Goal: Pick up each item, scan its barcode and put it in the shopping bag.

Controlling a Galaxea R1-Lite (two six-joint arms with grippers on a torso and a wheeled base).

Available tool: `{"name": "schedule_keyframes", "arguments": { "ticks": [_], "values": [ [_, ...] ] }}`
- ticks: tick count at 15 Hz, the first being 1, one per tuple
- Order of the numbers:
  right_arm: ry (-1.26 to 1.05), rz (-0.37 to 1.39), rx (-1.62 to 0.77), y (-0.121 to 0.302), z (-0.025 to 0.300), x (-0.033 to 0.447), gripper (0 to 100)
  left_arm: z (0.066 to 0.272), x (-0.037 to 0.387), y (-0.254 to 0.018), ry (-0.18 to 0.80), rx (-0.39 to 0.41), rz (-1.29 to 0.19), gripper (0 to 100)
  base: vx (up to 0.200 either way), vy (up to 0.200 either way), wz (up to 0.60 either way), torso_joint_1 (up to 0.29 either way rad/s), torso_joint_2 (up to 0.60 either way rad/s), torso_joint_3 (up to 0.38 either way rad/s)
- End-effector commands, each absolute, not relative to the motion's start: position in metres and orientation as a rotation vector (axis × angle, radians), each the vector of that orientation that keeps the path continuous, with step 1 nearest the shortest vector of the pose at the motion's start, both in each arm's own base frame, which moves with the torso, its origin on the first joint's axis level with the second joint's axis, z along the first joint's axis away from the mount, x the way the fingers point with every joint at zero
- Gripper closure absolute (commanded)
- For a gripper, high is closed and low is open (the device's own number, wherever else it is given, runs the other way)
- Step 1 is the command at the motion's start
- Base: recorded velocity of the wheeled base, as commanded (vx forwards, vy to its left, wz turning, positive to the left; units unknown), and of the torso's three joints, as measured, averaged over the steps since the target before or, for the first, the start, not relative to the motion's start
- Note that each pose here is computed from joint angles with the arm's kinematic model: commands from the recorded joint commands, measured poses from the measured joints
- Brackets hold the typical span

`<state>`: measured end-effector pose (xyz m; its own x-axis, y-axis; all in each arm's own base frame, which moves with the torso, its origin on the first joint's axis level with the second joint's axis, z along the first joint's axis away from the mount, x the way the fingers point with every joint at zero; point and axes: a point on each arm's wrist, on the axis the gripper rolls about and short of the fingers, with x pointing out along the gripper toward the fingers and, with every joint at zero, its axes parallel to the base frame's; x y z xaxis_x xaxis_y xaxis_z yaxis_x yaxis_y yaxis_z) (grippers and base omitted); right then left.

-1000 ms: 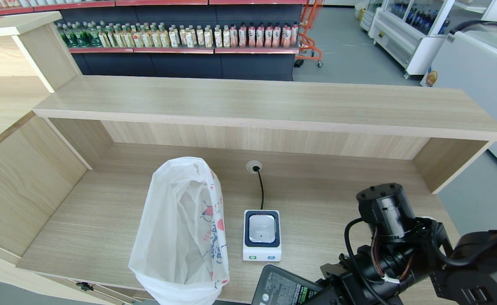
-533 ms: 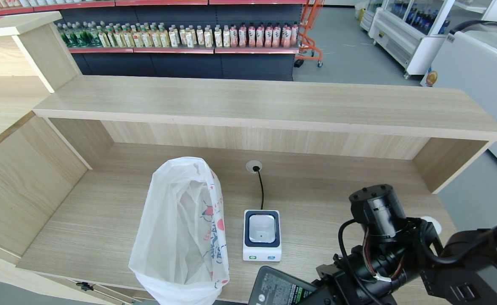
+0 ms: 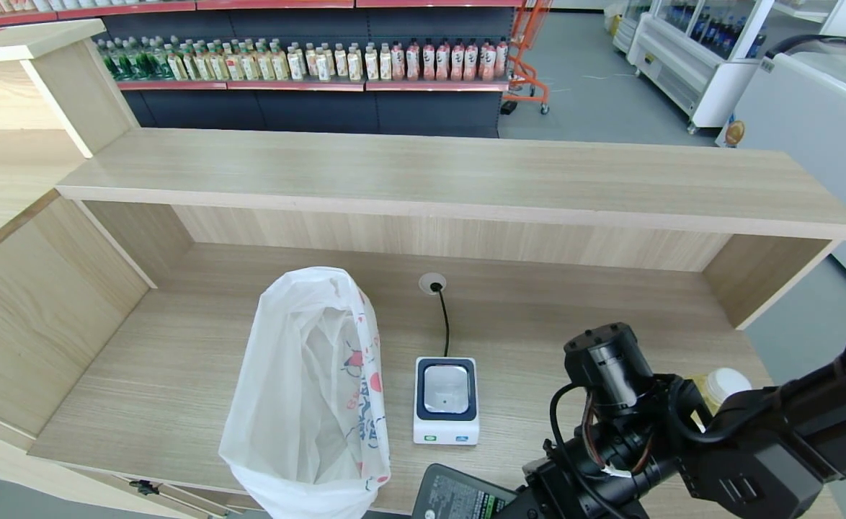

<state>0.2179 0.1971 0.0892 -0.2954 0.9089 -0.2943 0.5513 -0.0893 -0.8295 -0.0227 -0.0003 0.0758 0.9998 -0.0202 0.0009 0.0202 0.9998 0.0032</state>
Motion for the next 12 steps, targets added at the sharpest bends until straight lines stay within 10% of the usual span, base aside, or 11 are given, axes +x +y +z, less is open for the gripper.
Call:
{"name": "schedule_keyframes", "arguments": {
  "ticks": [1,12],
  "values": [
    [-1.819,1.351,-1.581,0.1977,0.0866,0.219,100,0.0758,-0.0227,-0.0003,-0.002,0.003,-0.02,0,0.0,0.0,0.0,0.0,0.0,0.0],
    [-1.823,1.343,-1.586,0.1964,0.0881,0.2181,100,0.0758,-0.0227,-0.0003,-0.002,0.003,-0.02,0,0.0,0.0,0.0,0.0,0.0,0.0]
  ]
}}
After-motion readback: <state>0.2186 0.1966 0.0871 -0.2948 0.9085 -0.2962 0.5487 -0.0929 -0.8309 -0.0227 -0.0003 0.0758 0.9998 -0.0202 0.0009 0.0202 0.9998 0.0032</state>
